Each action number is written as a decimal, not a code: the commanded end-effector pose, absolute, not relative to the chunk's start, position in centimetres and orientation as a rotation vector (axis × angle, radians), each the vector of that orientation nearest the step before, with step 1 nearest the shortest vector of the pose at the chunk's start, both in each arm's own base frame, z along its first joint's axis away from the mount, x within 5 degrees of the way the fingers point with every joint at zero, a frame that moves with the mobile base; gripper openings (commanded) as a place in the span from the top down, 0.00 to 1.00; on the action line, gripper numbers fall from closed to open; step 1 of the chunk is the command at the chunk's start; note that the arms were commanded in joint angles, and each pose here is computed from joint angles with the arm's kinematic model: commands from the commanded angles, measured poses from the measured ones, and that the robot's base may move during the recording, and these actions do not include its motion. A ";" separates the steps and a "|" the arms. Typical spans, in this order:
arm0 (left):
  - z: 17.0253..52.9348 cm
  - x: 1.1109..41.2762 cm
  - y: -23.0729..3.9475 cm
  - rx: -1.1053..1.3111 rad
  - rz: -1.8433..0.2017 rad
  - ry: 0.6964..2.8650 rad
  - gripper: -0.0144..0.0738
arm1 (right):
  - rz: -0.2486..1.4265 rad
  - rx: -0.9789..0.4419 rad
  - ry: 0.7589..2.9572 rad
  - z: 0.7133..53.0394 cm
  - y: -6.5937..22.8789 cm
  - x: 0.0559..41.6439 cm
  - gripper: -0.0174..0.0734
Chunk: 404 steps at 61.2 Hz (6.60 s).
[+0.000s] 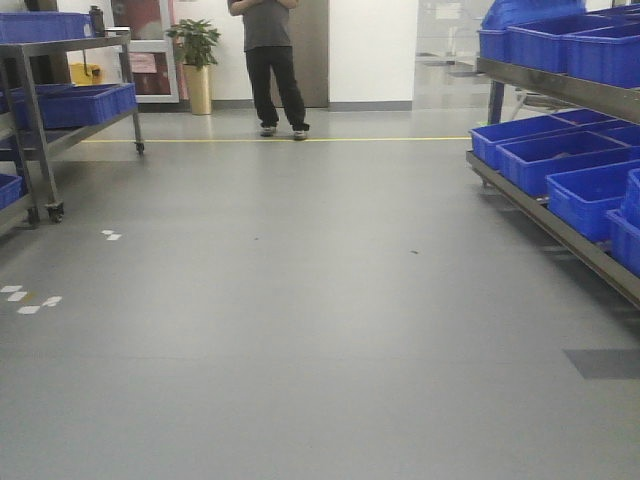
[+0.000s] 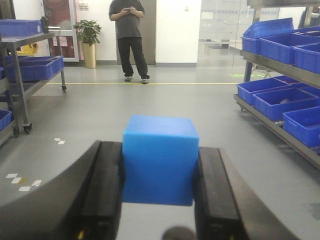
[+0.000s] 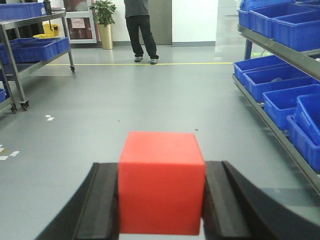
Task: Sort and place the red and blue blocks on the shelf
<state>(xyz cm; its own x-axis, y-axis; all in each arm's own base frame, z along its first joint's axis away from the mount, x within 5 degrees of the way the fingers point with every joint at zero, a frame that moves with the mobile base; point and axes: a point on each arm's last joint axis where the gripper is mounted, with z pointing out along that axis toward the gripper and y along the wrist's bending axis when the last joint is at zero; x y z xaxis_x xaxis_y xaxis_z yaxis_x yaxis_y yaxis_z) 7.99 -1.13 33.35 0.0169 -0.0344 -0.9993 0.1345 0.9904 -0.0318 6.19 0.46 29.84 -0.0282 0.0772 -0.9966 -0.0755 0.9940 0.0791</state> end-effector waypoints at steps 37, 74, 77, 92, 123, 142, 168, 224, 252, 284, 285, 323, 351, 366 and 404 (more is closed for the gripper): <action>34.9 7.9 -0.9 0.044 -0.136 1.448 0.70 | 0.115 -0.010 1.484 31.5 0.5 6.1 0.73; 34.9 7.9 -0.9 0.044 -0.136 1.448 0.70 | 0.115 -0.010 1.484 31.5 0.5 6.1 0.73; 34.9 7.9 -0.9 0.044 -0.136 1.448 0.70 | 0.115 -0.010 1.484 31.5 0.5 6.1 0.73; 34.9 7.9 -0.9 0.044 -0.136 1.448 0.70 | 0.115 -0.010 1.484 31.5 0.5 6.1 0.73; 34.9 7.9 -0.9 0.044 -0.136 1.448 0.70 | 0.115 -0.010 1.484 31.5 0.5 6.1 0.73; 34.9 7.9 -0.9 0.044 -0.136 1.448 0.70 | 0.115 -0.010 1.484 31.5 0.5 6.1 0.73; 34.9 7.9 -0.9 0.044 -0.136 1.448 0.70 | 0.115 -0.010 1.484 31.5 0.5 6.1 0.73; 34.9 7.9 -0.9 0.044 -0.136 1.448 0.70 | 0.115 -0.010 1.484 31.5 0.5 6.1 0.73; 34.9 7.9 -0.9 0.044 -0.136 1.448 0.70 | 0.115 -0.010 1.484 31.5 0.5 6.1 0.73; 34.9 7.9 -0.9 0.044 -0.136 1.448 0.70 | 0.115 -0.010 1.484 31.5 0.5 6.1 0.73; 34.9 7.9 -0.9 0.044 -0.136 1.448 0.70 | 0.115 -0.010 1.484 31.5 0.5 6.1 0.73; 34.9 7.9 -0.9 0.044 -0.136 1.448 0.70 | 0.115 -0.010 1.484 31.5 0.5 6.1 0.73; 34.9 7.9 -0.9 0.044 -0.136 1.448 0.70 | 0.115 -0.010 1.484 31.5 0.5 6.1 0.73; 34.9 7.9 -0.9 0.044 -0.136 1.448 0.70 | 0.116 -0.010 1.469 31.6 0.5 6.1 0.73; 34.9 8.0 -0.9 0.044 -0.136 1.453 0.70 | 0.116 -0.010 1.463 32.0 0.5 6.2 0.75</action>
<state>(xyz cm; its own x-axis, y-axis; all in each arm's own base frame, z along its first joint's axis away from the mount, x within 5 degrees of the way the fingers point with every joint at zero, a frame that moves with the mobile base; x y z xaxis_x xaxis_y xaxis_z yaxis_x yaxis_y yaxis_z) 7.99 -1.14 33.33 0.0152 -0.0357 -0.9992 0.1351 0.9903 -0.0333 6.19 0.46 29.95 -0.0156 0.0772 -0.9969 -0.0766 0.9940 0.0782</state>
